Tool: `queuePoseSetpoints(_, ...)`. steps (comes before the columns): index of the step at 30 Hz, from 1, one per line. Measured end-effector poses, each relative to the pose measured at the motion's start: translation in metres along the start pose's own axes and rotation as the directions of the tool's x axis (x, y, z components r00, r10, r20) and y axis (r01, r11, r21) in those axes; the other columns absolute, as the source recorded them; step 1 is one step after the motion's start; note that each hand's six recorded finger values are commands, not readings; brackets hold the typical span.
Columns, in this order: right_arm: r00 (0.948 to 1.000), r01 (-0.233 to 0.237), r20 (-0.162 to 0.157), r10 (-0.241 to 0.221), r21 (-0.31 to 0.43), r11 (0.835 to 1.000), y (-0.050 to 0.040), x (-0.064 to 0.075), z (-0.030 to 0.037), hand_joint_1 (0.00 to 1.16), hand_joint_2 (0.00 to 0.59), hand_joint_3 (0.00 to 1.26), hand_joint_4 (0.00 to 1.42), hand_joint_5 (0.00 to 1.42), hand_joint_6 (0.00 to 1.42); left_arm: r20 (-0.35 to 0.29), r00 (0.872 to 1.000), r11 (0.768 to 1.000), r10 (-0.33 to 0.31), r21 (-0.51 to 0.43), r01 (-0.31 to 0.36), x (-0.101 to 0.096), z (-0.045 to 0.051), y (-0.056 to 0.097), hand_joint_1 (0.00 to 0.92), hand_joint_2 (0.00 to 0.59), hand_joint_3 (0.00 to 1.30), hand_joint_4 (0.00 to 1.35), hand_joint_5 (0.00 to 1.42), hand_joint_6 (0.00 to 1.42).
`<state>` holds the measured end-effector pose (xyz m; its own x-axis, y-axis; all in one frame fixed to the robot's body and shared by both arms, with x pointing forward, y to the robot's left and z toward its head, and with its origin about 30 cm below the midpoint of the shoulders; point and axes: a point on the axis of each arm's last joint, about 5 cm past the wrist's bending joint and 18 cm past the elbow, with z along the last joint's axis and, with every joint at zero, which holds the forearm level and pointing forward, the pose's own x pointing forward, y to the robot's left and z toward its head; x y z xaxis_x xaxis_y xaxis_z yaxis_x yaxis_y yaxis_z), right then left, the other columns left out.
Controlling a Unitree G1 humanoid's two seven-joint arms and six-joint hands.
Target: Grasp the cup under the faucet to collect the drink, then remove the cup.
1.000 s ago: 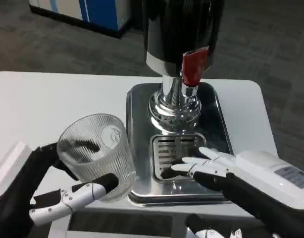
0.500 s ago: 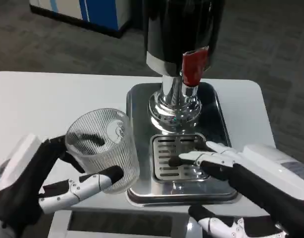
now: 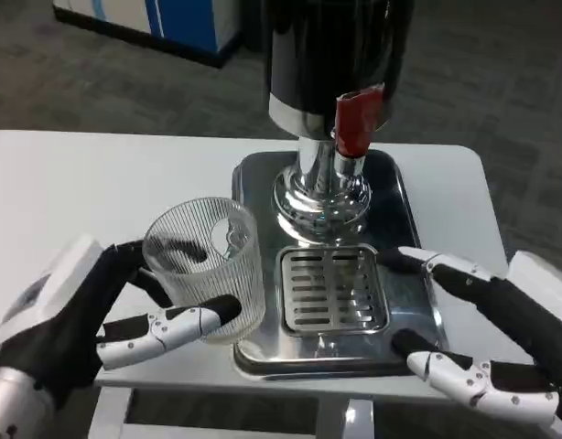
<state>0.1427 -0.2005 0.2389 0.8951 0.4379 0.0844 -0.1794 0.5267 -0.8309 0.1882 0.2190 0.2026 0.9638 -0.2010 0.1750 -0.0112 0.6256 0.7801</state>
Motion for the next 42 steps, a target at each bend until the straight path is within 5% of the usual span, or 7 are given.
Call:
queuePoseSetpoints(5, 0.9991, 0.033, -0.03, -0.032, 0.029, 0.999, 0.0015, 0.0, -0.0065, 0.35, 0.375, 0.11, 0.12, 0.06, 0.03, 0.01, 1.0, 1.0, -0.005, 0.011, 0.005, 0.015, -0.0015, -0.001, 0.343, 0.269, 0.54, 0.51, 0.57, 0.14)
queuePoseSetpoints(15, 0.9965, 0.076, -0.041, -0.073, 0.077, 0.994, 0.0084, 0.0, -0.0082, 0.35, 0.375, 0.1, 0.11, 0.06, 0.04, -0.001, 0.999, 0.998, -0.051, 0.036, 0.051, 0.038, -0.0074, -0.013, 0.306, 0.262, 0.56, 0.51, 0.57, 0.14)
queuePoseSetpoints(42, 0.9961, 0.08, -0.045, -0.076, 0.107, 0.991, 0.0103, -0.002, -0.0095, 0.34, 0.376, 0.09, 0.12, 0.06, 0.05, 0.065, 0.993, 0.962, -0.097, 0.262, 0.077, 0.082, 0.0093, -0.022, 0.276, 0.27, 0.56, 0.51, 0.58, 0.14)
